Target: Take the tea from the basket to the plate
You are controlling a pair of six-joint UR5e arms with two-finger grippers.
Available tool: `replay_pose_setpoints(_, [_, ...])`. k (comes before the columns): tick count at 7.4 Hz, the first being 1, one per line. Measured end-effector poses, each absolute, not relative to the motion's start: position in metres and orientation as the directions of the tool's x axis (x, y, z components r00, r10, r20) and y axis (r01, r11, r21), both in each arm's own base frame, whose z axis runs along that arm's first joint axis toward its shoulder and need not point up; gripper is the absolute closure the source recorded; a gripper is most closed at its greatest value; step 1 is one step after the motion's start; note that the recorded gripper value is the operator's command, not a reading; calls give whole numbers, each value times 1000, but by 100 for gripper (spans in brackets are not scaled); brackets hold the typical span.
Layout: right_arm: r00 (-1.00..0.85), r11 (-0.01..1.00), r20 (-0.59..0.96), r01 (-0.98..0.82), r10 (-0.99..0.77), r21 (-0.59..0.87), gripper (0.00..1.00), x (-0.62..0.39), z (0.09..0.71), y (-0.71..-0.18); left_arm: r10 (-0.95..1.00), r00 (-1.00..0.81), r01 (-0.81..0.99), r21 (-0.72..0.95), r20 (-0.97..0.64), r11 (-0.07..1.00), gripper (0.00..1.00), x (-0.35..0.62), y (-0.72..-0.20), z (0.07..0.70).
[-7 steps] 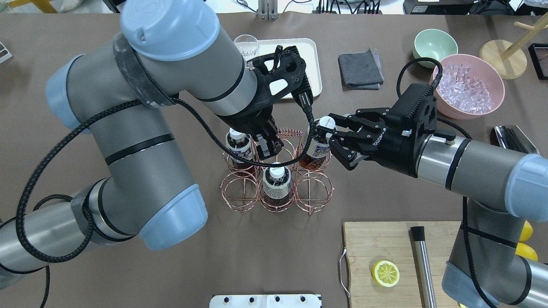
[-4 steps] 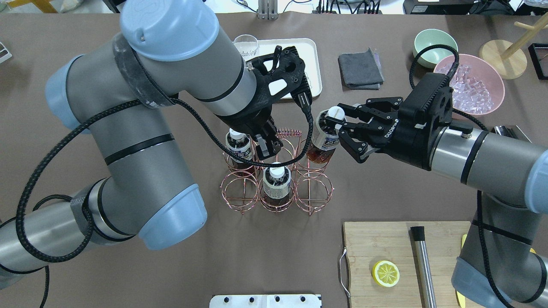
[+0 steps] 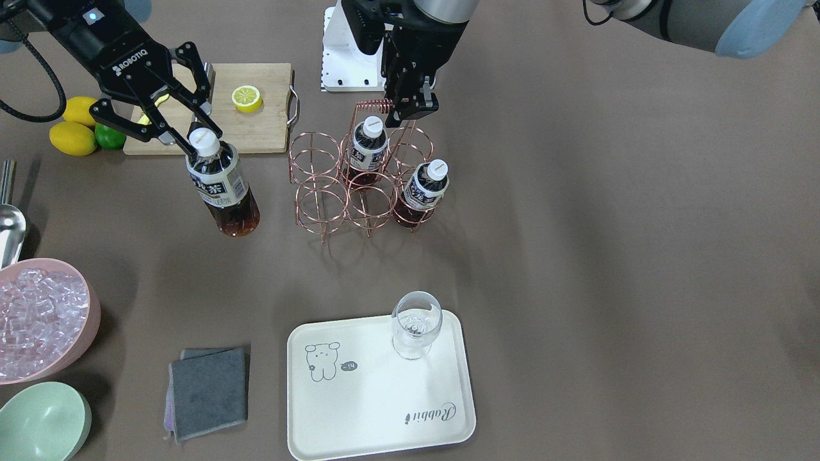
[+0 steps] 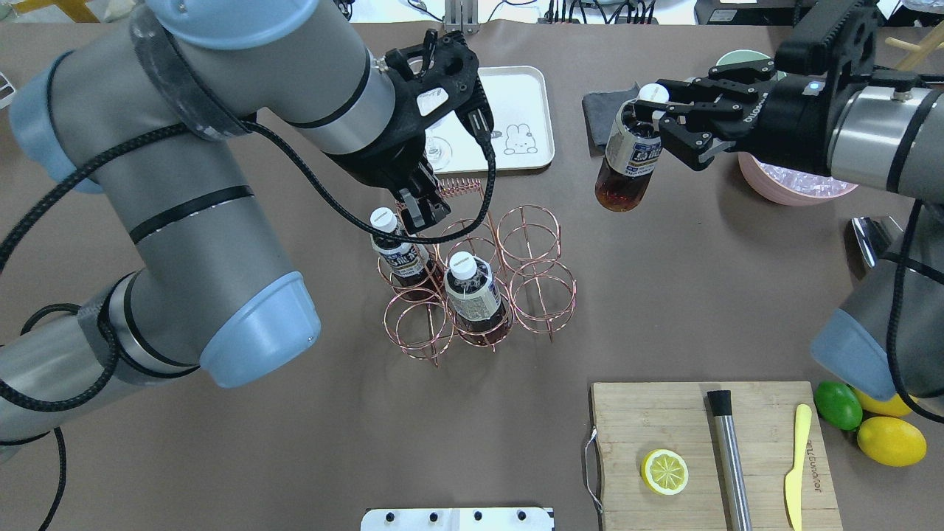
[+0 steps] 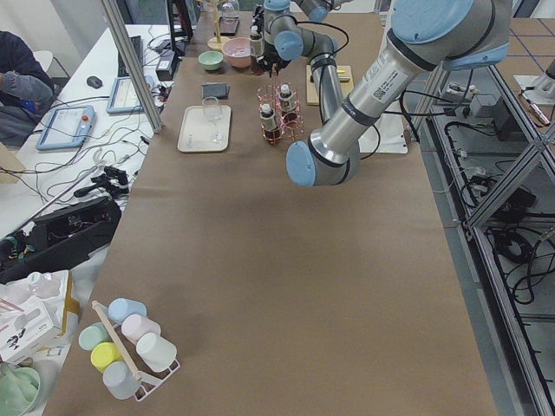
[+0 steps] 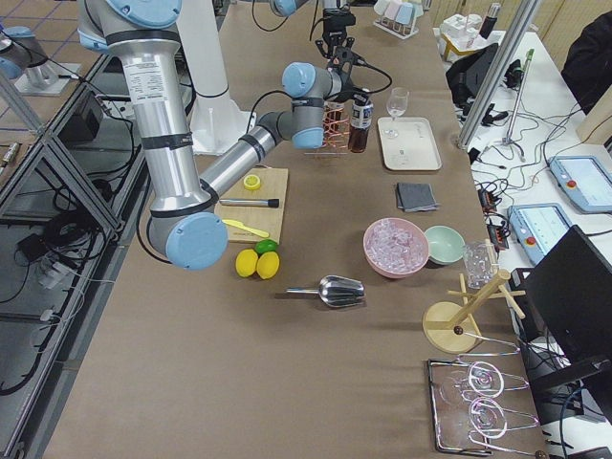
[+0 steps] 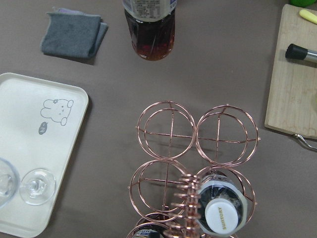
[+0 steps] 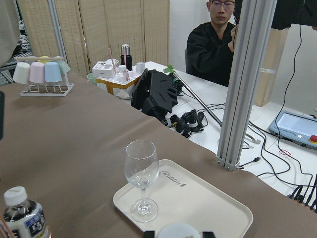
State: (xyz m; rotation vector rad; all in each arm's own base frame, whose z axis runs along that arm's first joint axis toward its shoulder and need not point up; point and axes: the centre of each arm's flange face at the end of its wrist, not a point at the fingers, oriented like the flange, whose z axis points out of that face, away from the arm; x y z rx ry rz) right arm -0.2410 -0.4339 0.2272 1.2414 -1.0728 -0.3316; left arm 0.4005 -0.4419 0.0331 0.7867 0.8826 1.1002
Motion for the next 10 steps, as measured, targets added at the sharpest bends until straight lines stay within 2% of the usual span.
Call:
replay_pose_setpoints(4, [526,383,500,-321,-688,866,100,-303,208,-527,936,252,-409,849,-245,333,100,360,-469,31])
replay_pose_setpoints(10, [544,429,543,-334,-639,839,100,-361,183,-606,899,321,-384,826,-299,412,100,288,-513,35])
